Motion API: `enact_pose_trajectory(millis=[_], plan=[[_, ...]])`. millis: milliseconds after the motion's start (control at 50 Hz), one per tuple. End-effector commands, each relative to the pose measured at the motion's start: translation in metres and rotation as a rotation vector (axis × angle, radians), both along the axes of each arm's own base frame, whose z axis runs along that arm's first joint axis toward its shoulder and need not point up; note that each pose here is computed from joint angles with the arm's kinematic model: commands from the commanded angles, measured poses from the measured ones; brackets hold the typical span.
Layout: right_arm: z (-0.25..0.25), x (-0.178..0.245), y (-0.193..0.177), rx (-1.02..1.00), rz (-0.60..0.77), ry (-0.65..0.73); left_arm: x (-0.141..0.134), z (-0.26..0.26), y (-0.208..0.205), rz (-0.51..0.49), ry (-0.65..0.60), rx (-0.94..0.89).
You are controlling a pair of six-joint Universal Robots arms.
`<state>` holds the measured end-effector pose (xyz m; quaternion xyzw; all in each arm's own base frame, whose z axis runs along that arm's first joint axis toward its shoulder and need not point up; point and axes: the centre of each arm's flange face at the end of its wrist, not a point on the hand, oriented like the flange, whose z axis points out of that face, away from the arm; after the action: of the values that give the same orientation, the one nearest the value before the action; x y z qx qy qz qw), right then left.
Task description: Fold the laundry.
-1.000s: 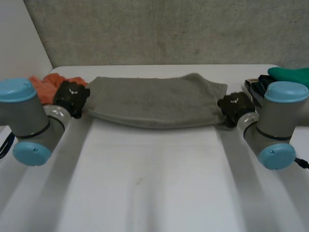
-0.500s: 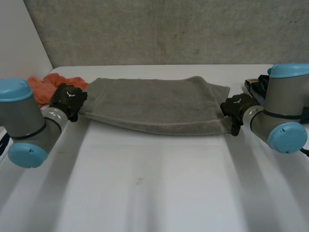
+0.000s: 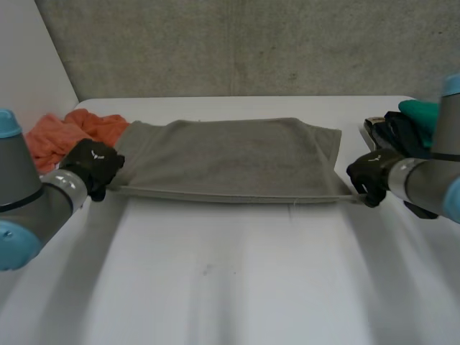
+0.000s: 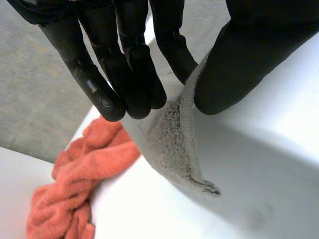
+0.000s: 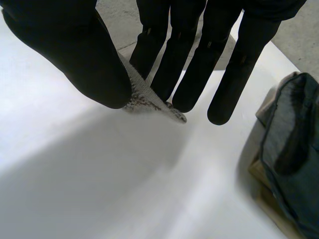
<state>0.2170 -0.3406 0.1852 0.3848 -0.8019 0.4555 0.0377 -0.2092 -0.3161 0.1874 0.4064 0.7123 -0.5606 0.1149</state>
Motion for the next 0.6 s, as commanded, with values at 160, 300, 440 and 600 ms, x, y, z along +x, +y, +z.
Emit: enact_pose_trajectory(millis=[160, 300, 440, 600], plan=[[0.004, -0.048, 0.085, 0.105, 0.286, 0.396, 0.024, -0.009, 0.088, -0.098, -0.216, 0.443], [0.005, -0.035, 0.084, 0.033, 0.265, 0.346, 0.013, 0.011, 0.058, -0.099, -0.190, 0.305], [0.013, -0.020, 0.036, -0.143, 0.144, 0.215, -0.006, 0.015, 0.006, -0.083, -0.177, 0.170], [0.016, -0.003, -0.025, -0.337, 0.023, 0.081, -0.028, 0.005, -0.059, -0.007, -0.160, 0.025]])
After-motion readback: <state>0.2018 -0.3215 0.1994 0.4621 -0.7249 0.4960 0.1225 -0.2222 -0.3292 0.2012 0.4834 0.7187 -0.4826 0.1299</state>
